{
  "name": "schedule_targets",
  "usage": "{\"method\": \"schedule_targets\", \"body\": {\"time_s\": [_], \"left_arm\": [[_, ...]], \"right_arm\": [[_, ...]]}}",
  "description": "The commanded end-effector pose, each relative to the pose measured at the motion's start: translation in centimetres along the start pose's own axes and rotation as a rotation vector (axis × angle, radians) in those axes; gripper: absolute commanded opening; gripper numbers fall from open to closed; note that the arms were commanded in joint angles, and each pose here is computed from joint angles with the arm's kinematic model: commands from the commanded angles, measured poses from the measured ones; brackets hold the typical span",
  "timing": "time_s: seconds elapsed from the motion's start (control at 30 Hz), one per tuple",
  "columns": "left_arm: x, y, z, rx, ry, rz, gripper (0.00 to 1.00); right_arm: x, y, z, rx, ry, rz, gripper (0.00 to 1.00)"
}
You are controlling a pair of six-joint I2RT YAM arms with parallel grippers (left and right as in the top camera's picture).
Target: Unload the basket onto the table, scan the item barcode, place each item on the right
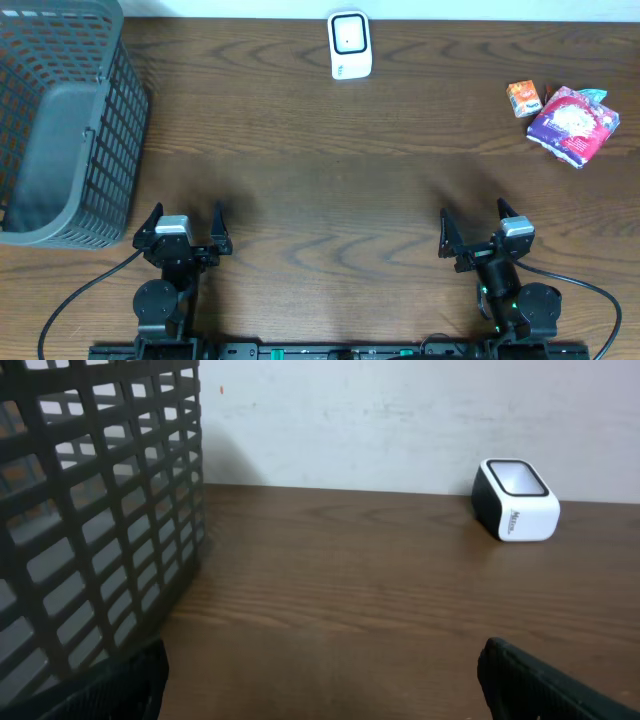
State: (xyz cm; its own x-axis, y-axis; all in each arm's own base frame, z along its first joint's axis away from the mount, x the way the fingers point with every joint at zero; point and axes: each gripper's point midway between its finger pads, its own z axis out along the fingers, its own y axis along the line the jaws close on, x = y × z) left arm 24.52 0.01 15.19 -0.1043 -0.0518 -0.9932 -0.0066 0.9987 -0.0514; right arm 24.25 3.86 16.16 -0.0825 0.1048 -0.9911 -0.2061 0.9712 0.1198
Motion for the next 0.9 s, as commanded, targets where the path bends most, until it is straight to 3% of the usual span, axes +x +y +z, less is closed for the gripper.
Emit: {"method": "schedule_targets", "body": {"time_s": [0.0,0.27,0.87], "left_arm": [[1.48,0.68,0.01,-0.036,0.047,-0.031,0.98],[1.5,0.37,0.02,-0.016,0.048,0.032,0.98],[1.56,0.57,0.01,-0.029,0.05,-0.009,0.98]], "right_arm": [[0.08,-0.18,-0.01,0.008,-0.001,-0.013,0.99],[0.08,-0.18,-0.01,0.008,-0.001,-0.013,0.99],[0.08,-0.18,-0.01,0.008,-0.001,-0.013,0.99]]}}
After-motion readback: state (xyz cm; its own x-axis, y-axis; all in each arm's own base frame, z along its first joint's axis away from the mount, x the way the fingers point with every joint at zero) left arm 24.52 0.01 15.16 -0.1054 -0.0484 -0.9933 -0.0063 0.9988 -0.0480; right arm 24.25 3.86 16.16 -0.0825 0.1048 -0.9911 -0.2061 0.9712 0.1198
